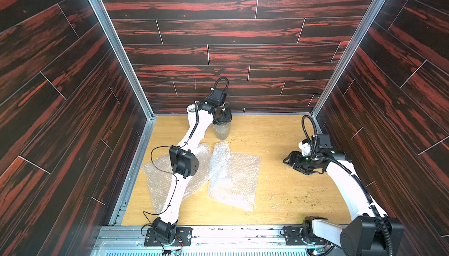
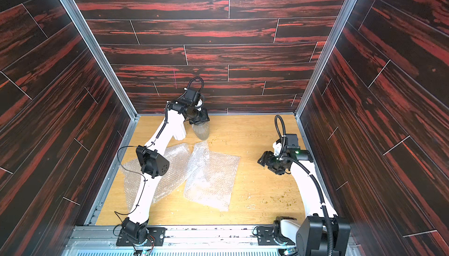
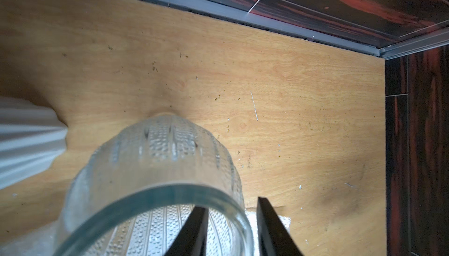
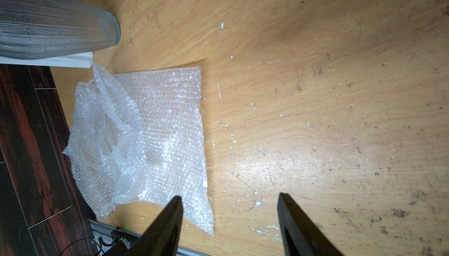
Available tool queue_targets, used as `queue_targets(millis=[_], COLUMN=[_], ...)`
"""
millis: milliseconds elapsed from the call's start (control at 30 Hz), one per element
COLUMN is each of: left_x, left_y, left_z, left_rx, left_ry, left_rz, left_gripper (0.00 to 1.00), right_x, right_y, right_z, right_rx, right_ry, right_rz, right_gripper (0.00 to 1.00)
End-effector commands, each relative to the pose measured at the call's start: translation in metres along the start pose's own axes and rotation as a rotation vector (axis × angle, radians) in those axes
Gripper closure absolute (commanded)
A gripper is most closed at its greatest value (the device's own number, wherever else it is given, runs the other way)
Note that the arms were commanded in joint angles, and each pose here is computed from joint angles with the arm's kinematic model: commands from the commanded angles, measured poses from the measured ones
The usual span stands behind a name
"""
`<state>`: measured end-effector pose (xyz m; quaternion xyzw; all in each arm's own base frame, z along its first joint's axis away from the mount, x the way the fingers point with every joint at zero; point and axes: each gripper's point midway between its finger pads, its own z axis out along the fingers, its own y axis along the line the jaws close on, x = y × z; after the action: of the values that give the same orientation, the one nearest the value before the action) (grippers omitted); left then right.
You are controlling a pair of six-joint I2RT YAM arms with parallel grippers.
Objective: Unwrap the vase from the bubble wrap
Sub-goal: Place the vase at the center of the board.
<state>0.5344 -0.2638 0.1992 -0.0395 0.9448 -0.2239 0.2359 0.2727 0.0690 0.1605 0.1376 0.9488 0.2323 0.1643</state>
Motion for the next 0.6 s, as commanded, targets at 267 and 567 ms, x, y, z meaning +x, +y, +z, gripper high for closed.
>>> queue_targets(millis=[267, 567], left_x=[-0.016, -0.026], left_y=[-0.003, -0.007], left_z=[-0.018, -0.025], left_rx=[0.025, 0.053], left_ry=[-0.052, -0.084], left_rz=[0.014, 0.037], left_gripper=[0.45, 0.35], right_x=[-0.006, -0.005], right_y=[0.004, 0.002], right_z=[-0.003, -0.001], right_rx=[0.001, 0.001], right_ry=[-0.011, -0.011], right_rz=[-0.003, -0.004], right_gripper=[0.35, 0.35])
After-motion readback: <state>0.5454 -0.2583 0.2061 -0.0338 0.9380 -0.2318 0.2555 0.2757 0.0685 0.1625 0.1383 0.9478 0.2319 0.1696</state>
